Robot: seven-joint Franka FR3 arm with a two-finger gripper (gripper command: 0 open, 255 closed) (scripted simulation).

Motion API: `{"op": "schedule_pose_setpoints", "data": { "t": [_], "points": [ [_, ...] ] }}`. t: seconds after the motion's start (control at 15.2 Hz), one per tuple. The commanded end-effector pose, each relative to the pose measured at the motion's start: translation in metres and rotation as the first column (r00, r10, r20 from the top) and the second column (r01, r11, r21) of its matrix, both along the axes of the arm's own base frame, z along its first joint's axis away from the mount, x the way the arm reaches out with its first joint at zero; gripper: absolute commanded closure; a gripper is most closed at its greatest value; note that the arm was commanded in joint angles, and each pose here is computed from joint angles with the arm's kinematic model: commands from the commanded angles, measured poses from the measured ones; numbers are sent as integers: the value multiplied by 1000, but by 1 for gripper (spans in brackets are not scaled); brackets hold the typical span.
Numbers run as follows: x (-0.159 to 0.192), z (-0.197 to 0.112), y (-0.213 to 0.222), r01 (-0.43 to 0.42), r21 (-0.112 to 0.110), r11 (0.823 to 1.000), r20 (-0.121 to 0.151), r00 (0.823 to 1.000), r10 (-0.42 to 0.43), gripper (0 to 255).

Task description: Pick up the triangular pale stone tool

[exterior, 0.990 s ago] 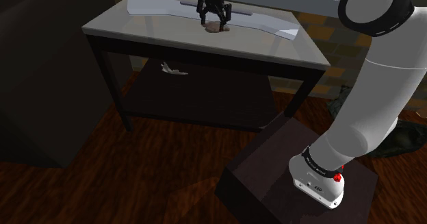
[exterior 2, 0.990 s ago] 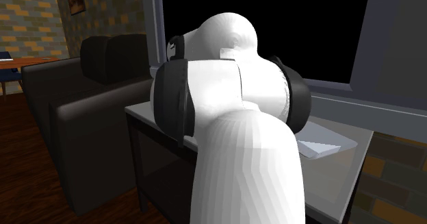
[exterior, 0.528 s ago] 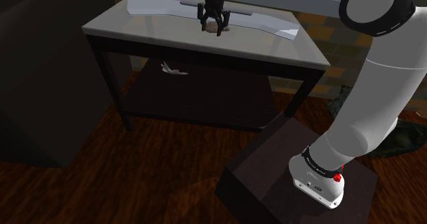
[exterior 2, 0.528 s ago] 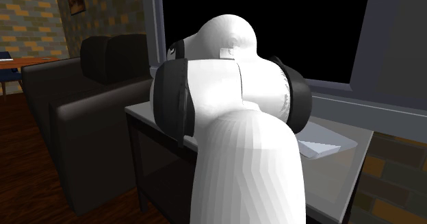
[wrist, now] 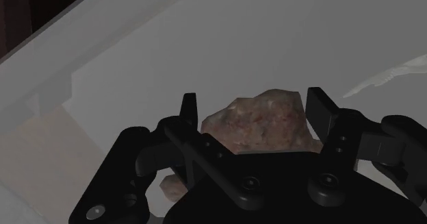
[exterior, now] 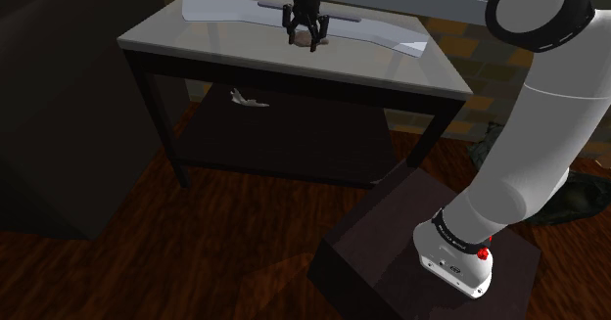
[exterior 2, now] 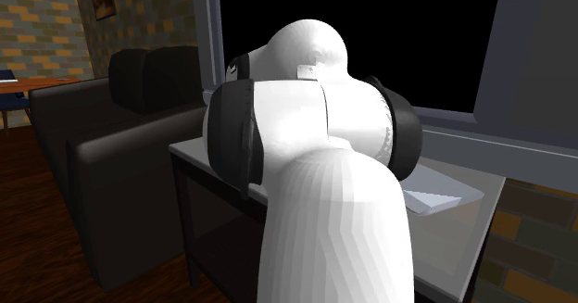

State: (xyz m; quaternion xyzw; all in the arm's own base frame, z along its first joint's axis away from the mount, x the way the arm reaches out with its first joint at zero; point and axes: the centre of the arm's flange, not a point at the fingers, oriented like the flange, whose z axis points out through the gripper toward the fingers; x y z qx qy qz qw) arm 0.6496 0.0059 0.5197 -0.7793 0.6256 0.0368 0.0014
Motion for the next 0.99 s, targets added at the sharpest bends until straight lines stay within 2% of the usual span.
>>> {"op": "schedule_pose_setpoints", "data": {
  "t": [0.0,0.92],
  "points": [
    [0,5,-1,1,0,1000,-1,1000,-1,255],
    [0,79,-1,1,0,1000,-1,1000,-1,255]
  ]
}}
